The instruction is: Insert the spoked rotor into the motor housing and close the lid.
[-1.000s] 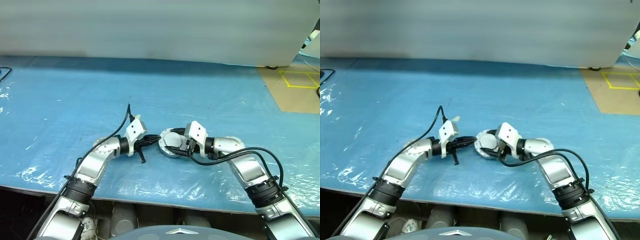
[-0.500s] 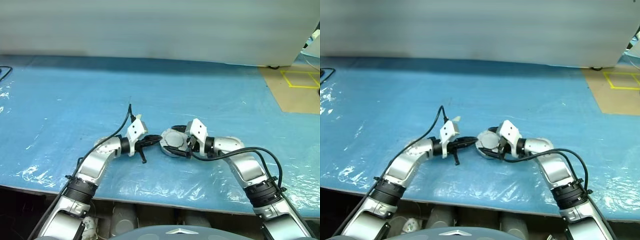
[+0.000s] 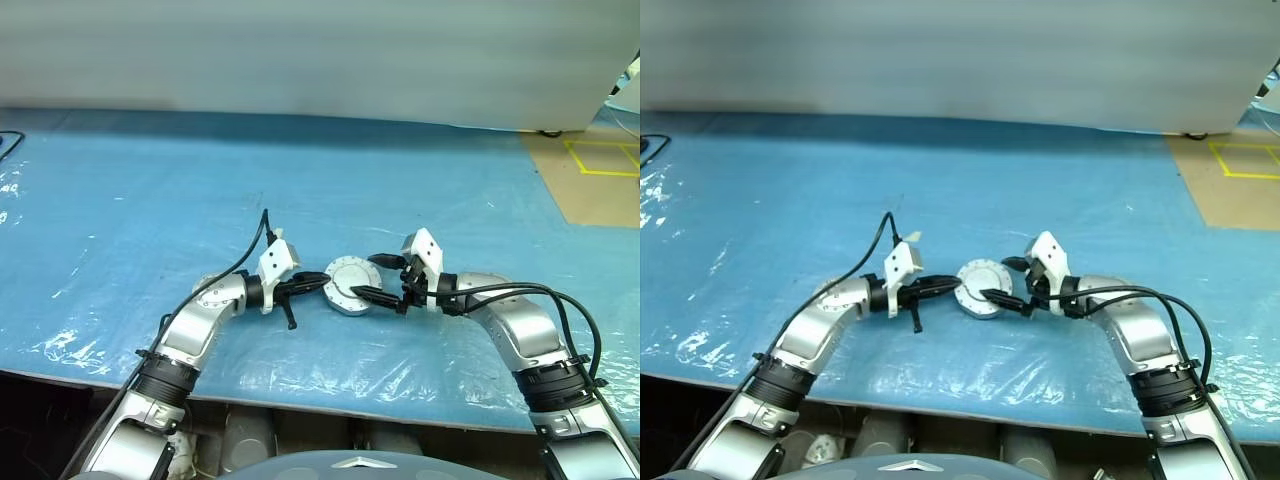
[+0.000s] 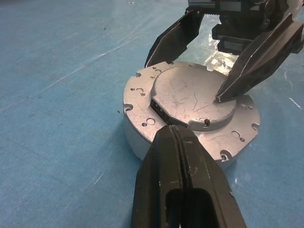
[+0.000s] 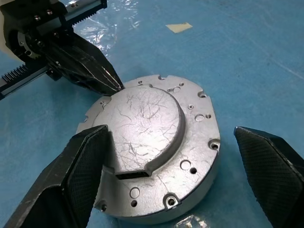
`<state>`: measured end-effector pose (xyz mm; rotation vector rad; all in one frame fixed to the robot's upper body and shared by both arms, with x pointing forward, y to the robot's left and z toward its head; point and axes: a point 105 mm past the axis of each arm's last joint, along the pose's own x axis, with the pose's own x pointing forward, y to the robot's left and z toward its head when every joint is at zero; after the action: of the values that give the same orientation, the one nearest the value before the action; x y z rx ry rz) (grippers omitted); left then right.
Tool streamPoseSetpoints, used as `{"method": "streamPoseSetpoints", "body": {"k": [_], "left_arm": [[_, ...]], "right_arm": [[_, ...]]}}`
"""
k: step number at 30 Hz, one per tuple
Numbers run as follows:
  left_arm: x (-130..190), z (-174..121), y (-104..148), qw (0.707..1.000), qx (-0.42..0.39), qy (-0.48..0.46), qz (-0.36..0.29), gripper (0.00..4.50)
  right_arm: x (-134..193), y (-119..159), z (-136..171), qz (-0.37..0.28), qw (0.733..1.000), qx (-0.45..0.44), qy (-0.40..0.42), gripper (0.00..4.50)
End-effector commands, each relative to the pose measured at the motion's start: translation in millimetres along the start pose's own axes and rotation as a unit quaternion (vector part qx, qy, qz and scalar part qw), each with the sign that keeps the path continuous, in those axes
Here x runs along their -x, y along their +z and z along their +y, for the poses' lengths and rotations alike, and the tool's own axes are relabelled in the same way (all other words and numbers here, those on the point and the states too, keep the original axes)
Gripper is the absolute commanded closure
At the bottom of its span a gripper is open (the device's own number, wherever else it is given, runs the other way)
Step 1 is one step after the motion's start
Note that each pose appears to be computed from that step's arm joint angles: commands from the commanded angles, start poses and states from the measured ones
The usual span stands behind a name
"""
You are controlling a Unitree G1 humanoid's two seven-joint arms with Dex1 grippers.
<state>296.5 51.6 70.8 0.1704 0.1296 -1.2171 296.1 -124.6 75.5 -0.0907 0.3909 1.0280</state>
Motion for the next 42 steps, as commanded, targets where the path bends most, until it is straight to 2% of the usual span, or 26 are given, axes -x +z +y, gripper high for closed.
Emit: {"method": "streamPoseSetpoints", "body": {"k": [1,4,9,12,16,22,23,25,28,31,33,37,42], "left_arm": [[-6.2,-11.0,-13.1,0.999,0.012,-0.023,0.022,4.5],[-6.6,-11.0,-12.6,0.999,0.012,-0.022,0.02,4.5],[-7.1,-10.2,-11.8,1.0,0.01,-0.019,0.018,4.5],[-7.3,-9.9,-11.6,1.0,0.008,-0.018,0.017,4.5],[-6.5,-8.3,-12.0,1.0,0.007,-0.015,0.017,4.5],[-6.5,-5.4,-12.5,1.0,0.001,-0.01,0.017,4.5],[-6.8,-4.8,-12.2,1.0,-0.001,-0.009,0.016,4.5],[-7.6,-3.4,-11.1,1.0,-0.005,-0.007,0.013,4.5],[-8.6,1.1,-5.9,1.0,-0.008,0.01,-0.002,4.5],[-5.2,14.8,10.0,0.996,0.038,0.055,-0.059,4.5],[1.2,22.4,22.7,0.989,0.071,0.074,-0.105,4.5],[27.8,35.6,42.3,0.961,0.159,0.108,-0.198,4.5],[50.6,37.4,38.5,0.943,0.213,0.129,-0.22,4.5]], "right_arm": [[3.8,-22.1,5.7,0.046,0.99,-0.132,0.005,0.04],[1.5,-23.7,16.2,0.054,0.976,-0.208,0.025,0.04],[-2.0,-23.9,21.8,0.054,0.956,-0.287,0.036,0.04],[-4.1,-20.1,20.2,0.025,0.941,-0.336,0.04,0.66],[-2.7,-9.2,19.5,-0.008,0.927,-0.372,0.054,1.91],[-1.5,-7.1,33.6,-0.005,0.908,-0.408,0.095,2.92],[-1.5,-8.1,37.4,0.001,0.906,-0.411,0.102,3.2],[-1.1,-10.2,45.6,0.012,0.9,-0.418,0.121,3.26],[-1.8,-22.0,48.3,0.045,0.906,-0.407,0.107,3.26],[-2.8,-21.2,44.5,0.039,0.909,-0.403,0.099,3.26],[-4.3,-12.8,37.4,0.011,0.908,-0.408,0.094,3.26],[-4.6,26.0,7.7,-0.118,0.892,-0.428,0.084,3.26],[-4.6,48.1,-17.0,-0.199,0.87,-0.448,0.056,3.26]]}}
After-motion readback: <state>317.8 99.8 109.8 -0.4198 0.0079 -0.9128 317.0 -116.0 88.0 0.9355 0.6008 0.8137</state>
